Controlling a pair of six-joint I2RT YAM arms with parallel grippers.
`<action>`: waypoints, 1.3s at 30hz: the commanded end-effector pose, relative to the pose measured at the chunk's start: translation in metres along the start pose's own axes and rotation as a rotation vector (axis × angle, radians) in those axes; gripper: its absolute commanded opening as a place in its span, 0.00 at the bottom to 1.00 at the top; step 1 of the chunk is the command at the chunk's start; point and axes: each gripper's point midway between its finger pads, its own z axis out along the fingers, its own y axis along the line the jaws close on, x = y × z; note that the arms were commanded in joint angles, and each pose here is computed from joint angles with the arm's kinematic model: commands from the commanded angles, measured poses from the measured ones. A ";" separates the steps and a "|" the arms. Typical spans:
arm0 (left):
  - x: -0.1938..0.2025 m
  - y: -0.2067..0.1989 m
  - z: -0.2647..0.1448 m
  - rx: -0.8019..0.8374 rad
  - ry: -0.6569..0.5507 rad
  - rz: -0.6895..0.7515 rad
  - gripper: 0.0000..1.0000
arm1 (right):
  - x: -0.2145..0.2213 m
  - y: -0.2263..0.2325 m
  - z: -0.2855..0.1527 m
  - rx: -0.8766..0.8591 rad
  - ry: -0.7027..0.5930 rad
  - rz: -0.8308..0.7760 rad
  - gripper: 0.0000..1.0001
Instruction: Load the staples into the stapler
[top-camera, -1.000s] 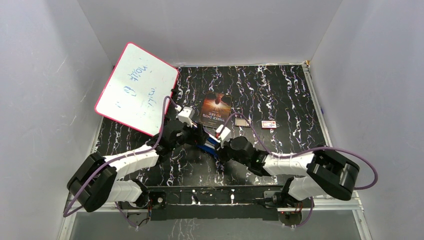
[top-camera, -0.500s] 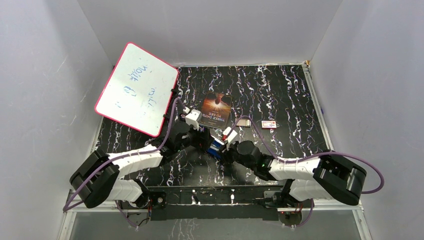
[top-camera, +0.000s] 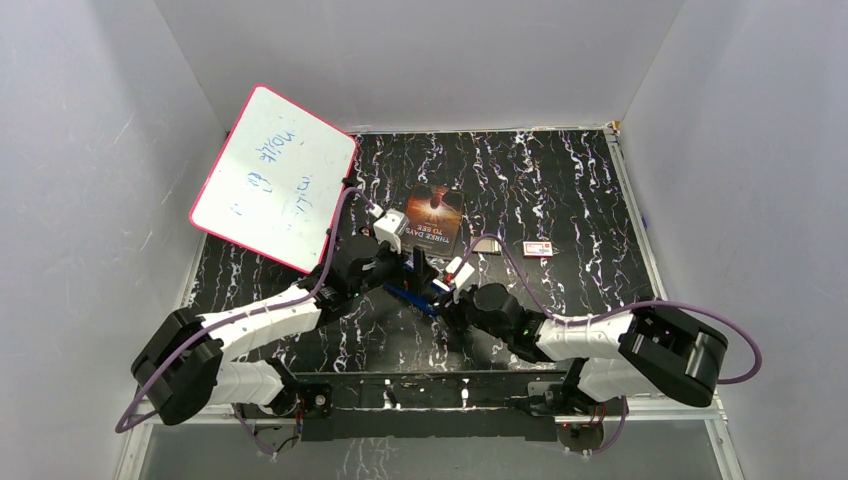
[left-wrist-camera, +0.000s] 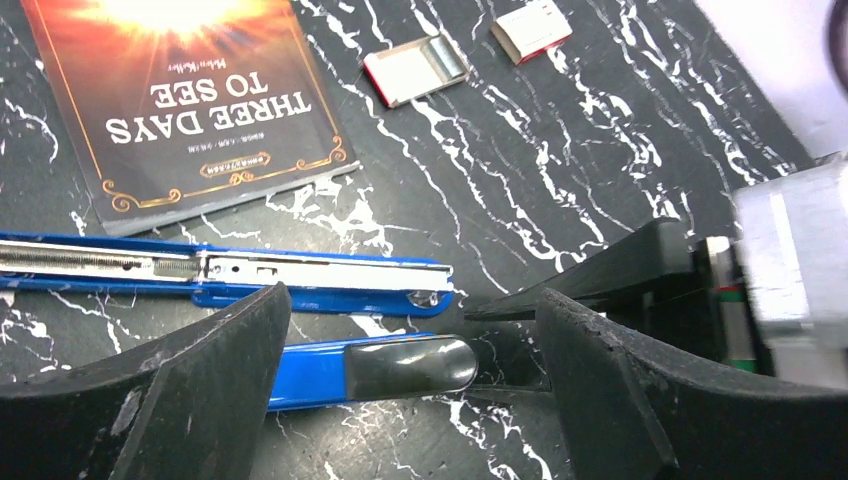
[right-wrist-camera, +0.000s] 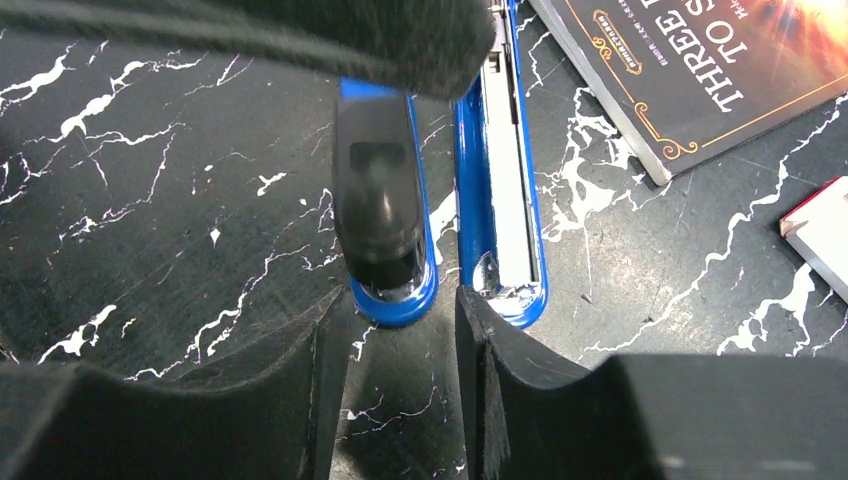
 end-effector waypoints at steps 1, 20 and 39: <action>-0.032 -0.024 -0.009 0.086 -0.075 -0.008 0.92 | -0.011 0.002 0.003 -0.005 -0.055 0.011 0.51; -0.043 0.068 -0.008 -0.193 -0.075 -0.264 0.93 | -0.065 -0.020 -0.026 0.055 -0.080 -0.012 0.63; -0.026 0.106 0.018 -0.241 -0.028 -0.368 0.93 | -0.026 -0.048 0.027 0.021 0.100 -0.016 0.56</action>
